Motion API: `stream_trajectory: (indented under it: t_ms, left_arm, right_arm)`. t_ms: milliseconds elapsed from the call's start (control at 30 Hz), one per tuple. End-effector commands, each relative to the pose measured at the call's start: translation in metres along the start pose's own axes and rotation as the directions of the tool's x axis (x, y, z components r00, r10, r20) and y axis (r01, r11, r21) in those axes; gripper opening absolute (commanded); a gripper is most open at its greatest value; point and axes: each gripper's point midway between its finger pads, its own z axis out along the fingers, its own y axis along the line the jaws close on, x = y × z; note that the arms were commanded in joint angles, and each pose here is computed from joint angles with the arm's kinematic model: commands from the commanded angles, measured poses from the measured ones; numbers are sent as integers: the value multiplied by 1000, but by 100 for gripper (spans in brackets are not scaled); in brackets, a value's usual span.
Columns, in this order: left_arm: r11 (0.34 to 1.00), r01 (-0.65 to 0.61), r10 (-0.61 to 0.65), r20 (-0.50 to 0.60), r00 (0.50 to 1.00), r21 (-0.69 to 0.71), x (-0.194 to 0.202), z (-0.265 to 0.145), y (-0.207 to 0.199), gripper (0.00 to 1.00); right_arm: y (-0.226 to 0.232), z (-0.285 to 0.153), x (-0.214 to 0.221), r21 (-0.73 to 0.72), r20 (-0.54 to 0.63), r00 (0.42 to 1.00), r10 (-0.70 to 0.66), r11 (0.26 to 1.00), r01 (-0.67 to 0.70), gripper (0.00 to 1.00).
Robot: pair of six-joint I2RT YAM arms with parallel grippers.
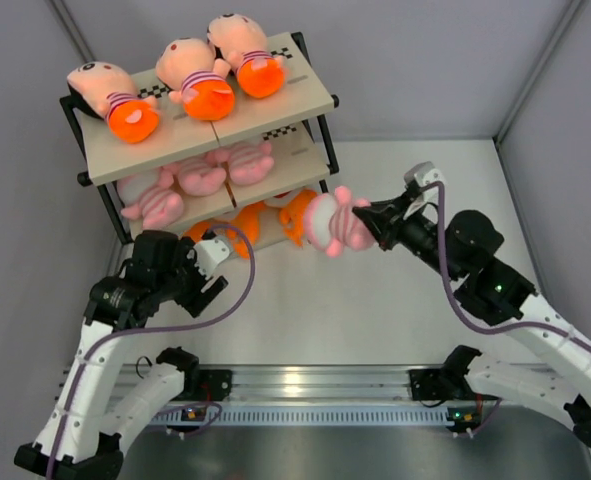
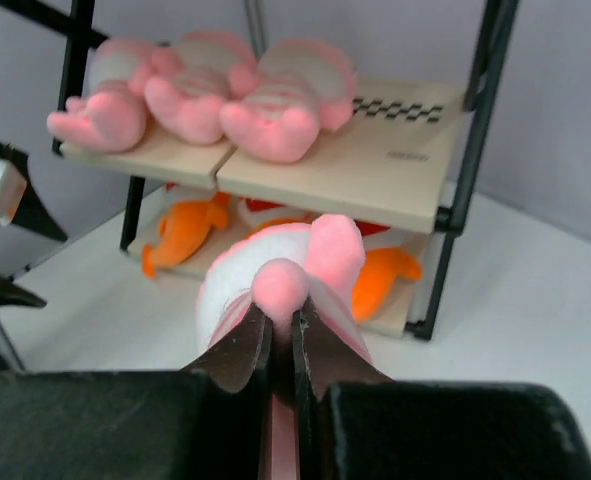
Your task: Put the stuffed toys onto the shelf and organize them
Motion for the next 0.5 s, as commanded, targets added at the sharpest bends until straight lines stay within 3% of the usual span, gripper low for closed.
stream_trajectory:
  t_ms: [0,100,233,467]
  left_arm:
    - [989,71,-72,-7,997,-130,12,-7,17,80]
    - [982,97,-101,-17,995,-160,19,-8,22,80]
    - [979,127,-125,20,992,-161,17,-14,21,80]
    - [969,162,-164,4,986,-184,26,-12,23,80]
  right_arm:
    - [-25,-10,-60,150,180,980,-79,987,52,0]
    - [-34,-7,-85,212,252,951,-179,969,127,0]
    - [-37,3,-111,276,379,866,-325,933,229,0]
    - [-48,27,-117,348,466,818,-337,920,181,0]
